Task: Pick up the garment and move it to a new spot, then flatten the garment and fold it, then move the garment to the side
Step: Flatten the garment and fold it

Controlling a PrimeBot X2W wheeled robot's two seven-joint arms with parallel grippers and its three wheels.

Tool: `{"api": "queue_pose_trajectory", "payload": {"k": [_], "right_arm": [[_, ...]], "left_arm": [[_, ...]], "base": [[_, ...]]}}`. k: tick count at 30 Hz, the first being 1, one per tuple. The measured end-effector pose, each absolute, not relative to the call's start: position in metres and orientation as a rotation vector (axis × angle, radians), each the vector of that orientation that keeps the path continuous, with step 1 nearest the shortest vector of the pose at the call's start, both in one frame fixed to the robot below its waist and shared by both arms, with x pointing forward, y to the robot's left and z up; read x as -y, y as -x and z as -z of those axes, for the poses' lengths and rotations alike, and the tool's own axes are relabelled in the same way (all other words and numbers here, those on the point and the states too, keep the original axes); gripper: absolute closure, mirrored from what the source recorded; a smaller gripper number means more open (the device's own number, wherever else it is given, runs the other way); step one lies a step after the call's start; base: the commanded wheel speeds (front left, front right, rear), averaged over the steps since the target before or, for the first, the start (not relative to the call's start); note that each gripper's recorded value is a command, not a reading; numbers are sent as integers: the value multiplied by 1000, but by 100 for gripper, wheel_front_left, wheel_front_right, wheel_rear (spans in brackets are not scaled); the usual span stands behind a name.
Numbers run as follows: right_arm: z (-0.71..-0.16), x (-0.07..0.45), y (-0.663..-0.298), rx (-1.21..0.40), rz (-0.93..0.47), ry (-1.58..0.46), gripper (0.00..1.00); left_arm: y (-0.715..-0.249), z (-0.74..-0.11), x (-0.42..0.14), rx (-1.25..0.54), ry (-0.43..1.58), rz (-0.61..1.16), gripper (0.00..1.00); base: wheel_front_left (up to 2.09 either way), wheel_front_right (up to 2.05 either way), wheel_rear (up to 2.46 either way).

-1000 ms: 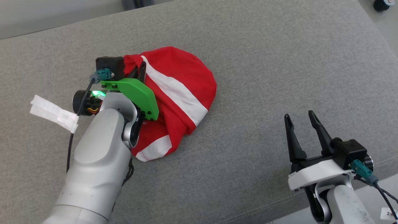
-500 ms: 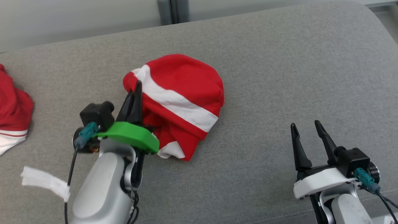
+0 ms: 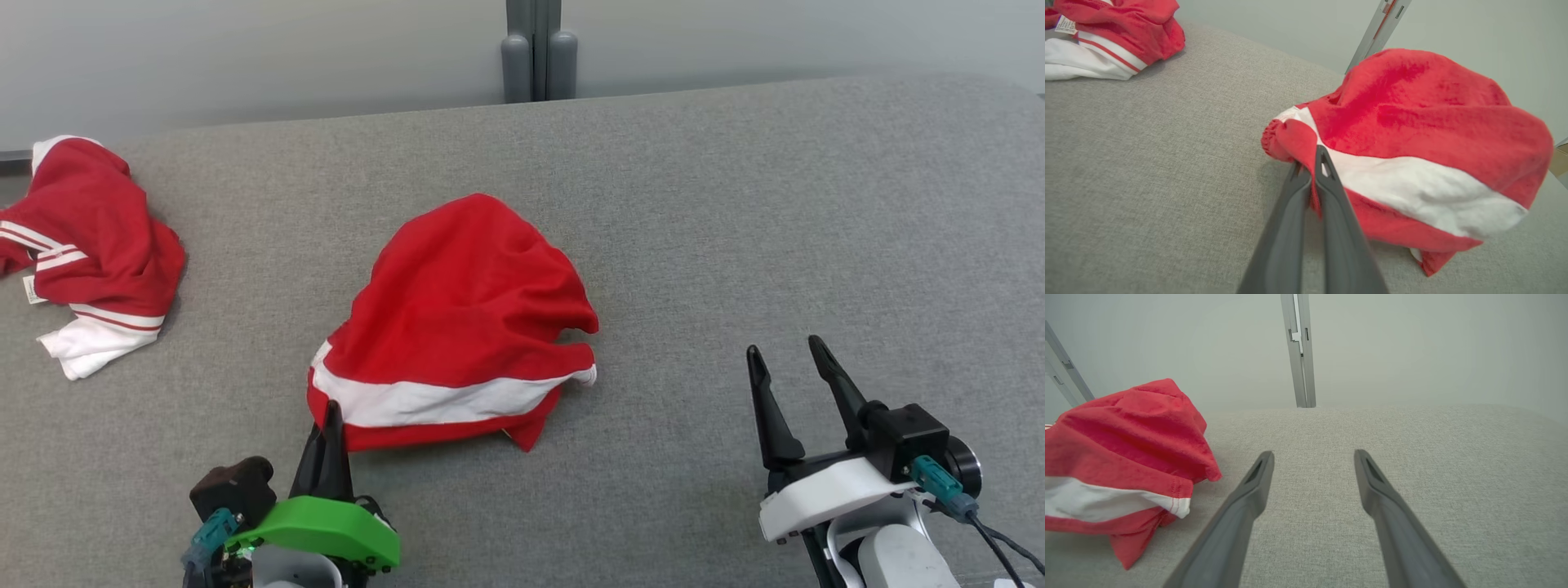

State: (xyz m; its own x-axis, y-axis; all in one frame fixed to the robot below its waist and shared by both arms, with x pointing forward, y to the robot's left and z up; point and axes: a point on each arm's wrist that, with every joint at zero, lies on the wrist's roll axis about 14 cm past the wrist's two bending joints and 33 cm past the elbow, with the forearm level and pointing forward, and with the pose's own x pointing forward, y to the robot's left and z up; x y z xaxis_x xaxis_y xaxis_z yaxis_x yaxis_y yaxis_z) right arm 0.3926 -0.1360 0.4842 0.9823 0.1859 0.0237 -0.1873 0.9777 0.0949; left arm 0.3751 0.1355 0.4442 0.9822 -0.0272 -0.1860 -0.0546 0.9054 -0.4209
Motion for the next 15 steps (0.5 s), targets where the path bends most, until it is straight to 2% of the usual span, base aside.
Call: {"api": "queue_pose_trajectory", "payload": {"k": [12,13,14,15], "right_arm": [[-480,133,-382,-2,-197,-96,0],[-480,134,-381,-2,-195,-96,0],[-480,135,-381,-3,-193,-95,0],[-480,135,-380,-3,-191,-95,0]], "left_arm": [[-356,-411,-110,-316,458,29,100],[-355,-408,-108,-327,462,34,95],[-354,-406,-106,-333,464,37,84],[-353,-405,-105,-338,465,41,54]], "base": [[0,0,0],[0,0,0],[0,0,0],[0,0,0]]}}
